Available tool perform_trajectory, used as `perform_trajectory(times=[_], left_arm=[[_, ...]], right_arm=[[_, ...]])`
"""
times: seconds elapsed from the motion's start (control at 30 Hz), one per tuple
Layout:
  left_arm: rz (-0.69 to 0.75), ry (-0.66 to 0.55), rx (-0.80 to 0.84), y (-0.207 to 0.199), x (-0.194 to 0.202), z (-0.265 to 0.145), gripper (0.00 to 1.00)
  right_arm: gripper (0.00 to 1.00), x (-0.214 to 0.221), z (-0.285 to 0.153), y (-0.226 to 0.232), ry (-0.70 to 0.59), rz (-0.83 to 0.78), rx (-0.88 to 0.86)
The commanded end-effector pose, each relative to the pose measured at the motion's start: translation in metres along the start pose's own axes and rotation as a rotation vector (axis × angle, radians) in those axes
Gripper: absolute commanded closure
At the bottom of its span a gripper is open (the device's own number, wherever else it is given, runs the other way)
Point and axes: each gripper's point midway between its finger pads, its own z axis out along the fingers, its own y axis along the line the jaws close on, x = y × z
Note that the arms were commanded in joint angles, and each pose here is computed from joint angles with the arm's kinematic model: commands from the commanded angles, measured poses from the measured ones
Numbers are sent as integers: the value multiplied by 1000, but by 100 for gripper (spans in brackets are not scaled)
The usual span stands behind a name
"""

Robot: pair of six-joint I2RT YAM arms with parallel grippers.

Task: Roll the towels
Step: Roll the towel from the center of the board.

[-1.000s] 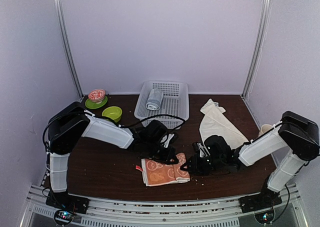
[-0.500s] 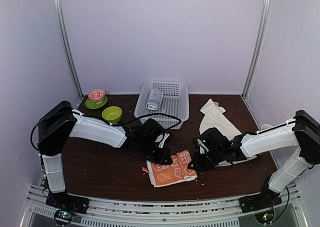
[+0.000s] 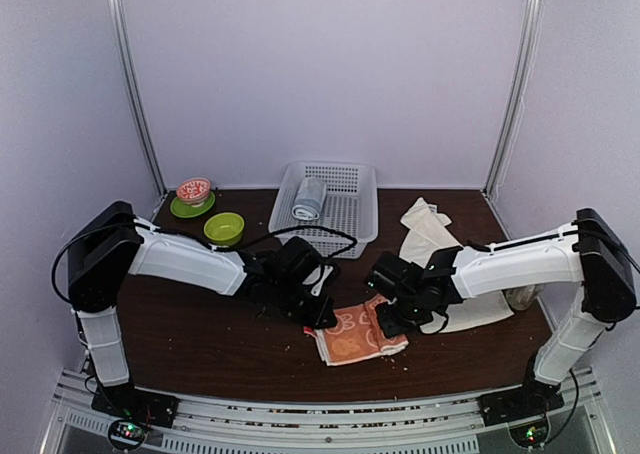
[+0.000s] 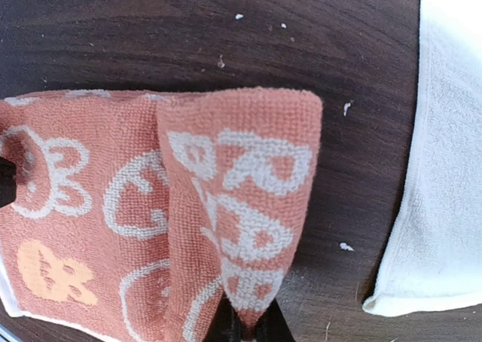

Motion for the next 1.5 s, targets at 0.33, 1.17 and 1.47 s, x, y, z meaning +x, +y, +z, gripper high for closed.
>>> perform_trajectory(times=[0.33,1.17,1.47], left_arm=[[1,11,41,5,9,23,100],[-16,16,42,10,19,21,100],[5,-4,15,8,14,2,100]], right_arm=[[100,-13,-10,21,-17,-118,123],[73,-5,-9,83,-13,-77,-178],[50,-1,-12,96,-28,-67,-298]])
